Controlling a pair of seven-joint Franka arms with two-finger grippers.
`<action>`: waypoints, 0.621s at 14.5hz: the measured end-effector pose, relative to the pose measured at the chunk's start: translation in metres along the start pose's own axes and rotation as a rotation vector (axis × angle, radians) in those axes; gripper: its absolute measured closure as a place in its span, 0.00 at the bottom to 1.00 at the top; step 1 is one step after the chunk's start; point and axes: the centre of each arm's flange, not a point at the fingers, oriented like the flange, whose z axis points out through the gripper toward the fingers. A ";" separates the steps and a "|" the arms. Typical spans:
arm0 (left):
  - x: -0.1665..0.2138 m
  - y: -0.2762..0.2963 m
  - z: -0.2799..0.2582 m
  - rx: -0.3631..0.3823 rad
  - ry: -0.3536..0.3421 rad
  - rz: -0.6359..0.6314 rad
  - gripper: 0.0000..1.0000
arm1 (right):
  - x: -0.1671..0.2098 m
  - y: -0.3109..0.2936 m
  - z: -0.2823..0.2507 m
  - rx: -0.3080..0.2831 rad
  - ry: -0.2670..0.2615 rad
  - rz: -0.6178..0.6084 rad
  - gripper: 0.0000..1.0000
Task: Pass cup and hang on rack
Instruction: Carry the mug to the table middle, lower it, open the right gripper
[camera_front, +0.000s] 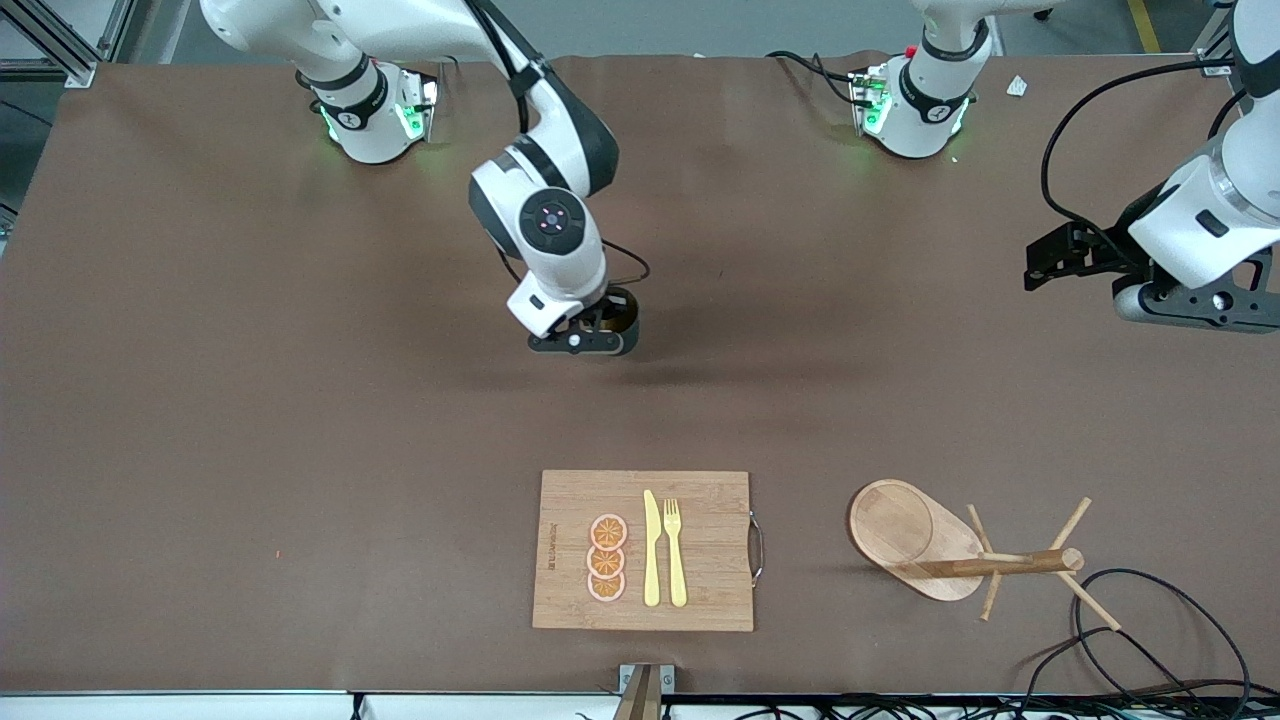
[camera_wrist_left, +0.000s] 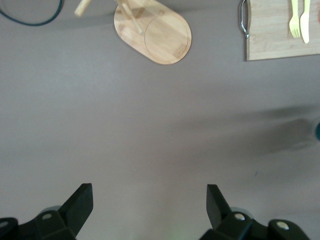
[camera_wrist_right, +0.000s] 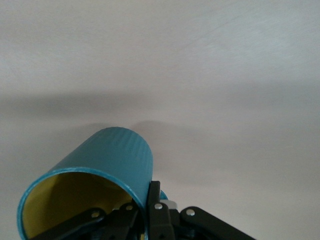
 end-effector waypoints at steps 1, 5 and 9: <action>0.000 0.001 -0.001 0.000 0.004 0.001 0.00 | 0.002 -0.008 0.006 0.003 -0.002 0.008 0.96; 0.001 -0.004 -0.001 -0.001 0.004 -0.006 0.00 | 0.008 -0.027 0.024 0.002 -0.002 0.012 0.96; 0.002 0.023 -0.001 -0.002 0.008 0.034 0.00 | 0.010 -0.031 0.028 0.006 -0.004 0.014 0.96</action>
